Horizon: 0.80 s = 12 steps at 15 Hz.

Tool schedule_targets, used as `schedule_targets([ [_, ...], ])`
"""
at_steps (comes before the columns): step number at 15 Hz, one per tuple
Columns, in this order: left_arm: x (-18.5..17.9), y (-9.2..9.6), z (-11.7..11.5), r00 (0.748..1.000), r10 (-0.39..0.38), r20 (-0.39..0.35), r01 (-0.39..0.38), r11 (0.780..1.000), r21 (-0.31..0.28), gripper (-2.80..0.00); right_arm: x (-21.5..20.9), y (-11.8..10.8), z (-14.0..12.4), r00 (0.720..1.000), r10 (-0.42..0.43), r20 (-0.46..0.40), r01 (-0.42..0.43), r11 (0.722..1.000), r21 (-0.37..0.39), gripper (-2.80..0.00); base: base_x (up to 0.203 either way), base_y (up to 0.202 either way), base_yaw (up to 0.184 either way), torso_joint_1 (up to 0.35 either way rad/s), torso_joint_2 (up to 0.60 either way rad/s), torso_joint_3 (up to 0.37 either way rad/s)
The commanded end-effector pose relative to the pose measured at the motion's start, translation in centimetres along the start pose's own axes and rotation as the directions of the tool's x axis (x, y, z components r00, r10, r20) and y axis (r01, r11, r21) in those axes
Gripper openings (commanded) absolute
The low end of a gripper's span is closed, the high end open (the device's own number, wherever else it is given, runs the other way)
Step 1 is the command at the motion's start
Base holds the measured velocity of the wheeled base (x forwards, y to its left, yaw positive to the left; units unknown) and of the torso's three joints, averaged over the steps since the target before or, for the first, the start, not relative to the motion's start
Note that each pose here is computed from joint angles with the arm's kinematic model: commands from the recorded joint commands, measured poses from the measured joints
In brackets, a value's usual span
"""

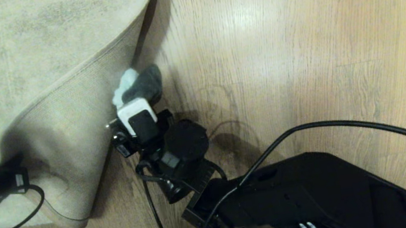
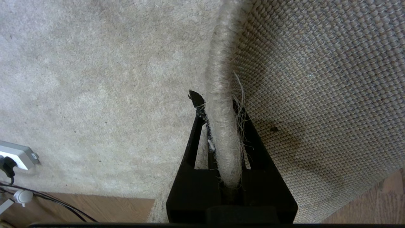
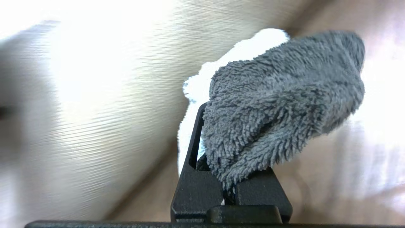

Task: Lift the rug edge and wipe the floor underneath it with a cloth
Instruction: Wipe the floor under the carpet with a rag

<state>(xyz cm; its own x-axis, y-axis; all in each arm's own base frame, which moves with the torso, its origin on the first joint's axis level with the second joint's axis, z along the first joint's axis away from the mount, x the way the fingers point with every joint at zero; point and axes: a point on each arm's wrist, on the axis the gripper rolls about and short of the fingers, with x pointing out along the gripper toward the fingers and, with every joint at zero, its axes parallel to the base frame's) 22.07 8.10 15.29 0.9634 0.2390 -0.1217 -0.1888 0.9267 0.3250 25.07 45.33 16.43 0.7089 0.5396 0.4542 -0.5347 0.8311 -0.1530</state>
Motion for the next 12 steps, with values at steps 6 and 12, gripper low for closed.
schedule_targets([
  [6, -0.1, 0.0, 0.1, 1.000, 0.004, 0.009, -0.004, 1.000, 0.001, -2.80, -6.9, 5.0, -3.4, 0.983, 0.140, -0.119, -0.142, 0.990, -0.004, -2.80, 0.000, 0.000, 0.000, 0.000, 0.00, 0.000],
  [12, -0.1, -0.1, -0.2, 1.000, -0.001, -0.003, 0.001, 1.000, 0.000, -2.80, -10.6, 6.9, -8.7, 0.959, 0.200, -0.200, -0.200, 0.980, 0.020, -2.80, 0.000, 0.000, 0.000, 0.000, 0.00, 0.000],
])
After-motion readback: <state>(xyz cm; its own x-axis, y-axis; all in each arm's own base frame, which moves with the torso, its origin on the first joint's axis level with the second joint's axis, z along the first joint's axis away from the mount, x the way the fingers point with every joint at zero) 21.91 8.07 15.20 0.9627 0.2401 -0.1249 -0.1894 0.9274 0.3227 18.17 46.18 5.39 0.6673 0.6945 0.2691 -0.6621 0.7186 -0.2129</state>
